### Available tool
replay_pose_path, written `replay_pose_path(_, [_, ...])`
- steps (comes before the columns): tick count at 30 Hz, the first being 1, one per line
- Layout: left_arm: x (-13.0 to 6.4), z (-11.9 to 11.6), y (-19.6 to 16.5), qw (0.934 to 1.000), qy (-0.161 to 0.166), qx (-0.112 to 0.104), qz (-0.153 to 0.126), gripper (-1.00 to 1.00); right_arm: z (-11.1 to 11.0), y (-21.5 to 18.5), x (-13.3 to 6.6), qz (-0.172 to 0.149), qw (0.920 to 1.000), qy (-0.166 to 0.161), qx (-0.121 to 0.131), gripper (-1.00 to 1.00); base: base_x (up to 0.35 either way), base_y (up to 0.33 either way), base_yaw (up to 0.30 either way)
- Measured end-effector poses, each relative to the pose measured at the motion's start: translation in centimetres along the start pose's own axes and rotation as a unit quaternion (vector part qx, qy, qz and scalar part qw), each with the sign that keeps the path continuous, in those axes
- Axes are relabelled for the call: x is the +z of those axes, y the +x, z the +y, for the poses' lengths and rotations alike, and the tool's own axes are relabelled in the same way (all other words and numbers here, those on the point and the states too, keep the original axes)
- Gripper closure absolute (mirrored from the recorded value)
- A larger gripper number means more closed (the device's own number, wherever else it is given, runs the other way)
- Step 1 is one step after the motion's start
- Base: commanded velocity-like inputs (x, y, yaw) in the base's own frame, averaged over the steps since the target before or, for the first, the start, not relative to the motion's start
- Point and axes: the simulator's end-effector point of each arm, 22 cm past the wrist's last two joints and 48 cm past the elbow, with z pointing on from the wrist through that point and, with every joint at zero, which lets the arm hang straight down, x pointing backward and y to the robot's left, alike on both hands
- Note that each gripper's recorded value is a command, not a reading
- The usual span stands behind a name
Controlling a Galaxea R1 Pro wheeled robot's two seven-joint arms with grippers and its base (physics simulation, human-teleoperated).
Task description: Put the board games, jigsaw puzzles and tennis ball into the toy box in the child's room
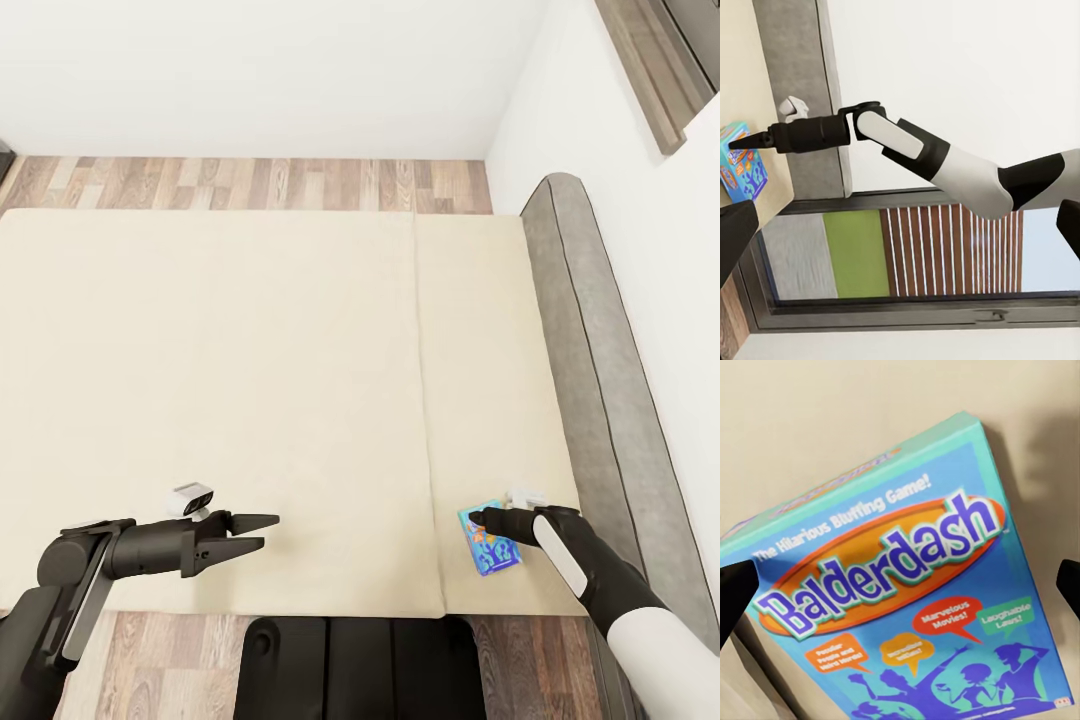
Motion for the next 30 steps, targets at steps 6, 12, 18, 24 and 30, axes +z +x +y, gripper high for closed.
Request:
replay_pose_path(6, [0.02,-0.01,0.02,1.0000,0.000,0.000,0.000,-1.00,0.01,-0.01,-0.01,0.000,1.0000,0.001,-0.001,-1.00,0.000,0.000,0.000])
replay_pose_path(12, [0.03,-0.03,0.01,1.0000,0.000,0.000,0.000,-1.00,0.01,-0.01,-0.01,0.000,1.0000,0.002,-0.001,-1.00,0.000,0.000,0.000])
replay_pose_path(18, [0.03,-0.22,-0.08,1.0000,0.001,0.003,0.000,-1.00,0.02,0.03,-0.01,-0.002,1.0000,0.002,0.001,-1.00,0.000,0.000,0.000])
replay_pose_path(24, [0.02,-0.36,-0.15,1.0000,0.001,0.004,0.000,-1.00,0.03,0.05,-0.01,-0.004,1.0000,0.002,0.002,-1.00,0.000,0.000,0.000])
replay_pose_path(30, [0.01,-0.39,-0.17,1.0000,0.001,0.005,0.000,-1.00,0.02,0.06,0.00,-0.004,1.0000,0.002,0.003,-1.00,0.000,0.000,0.000])
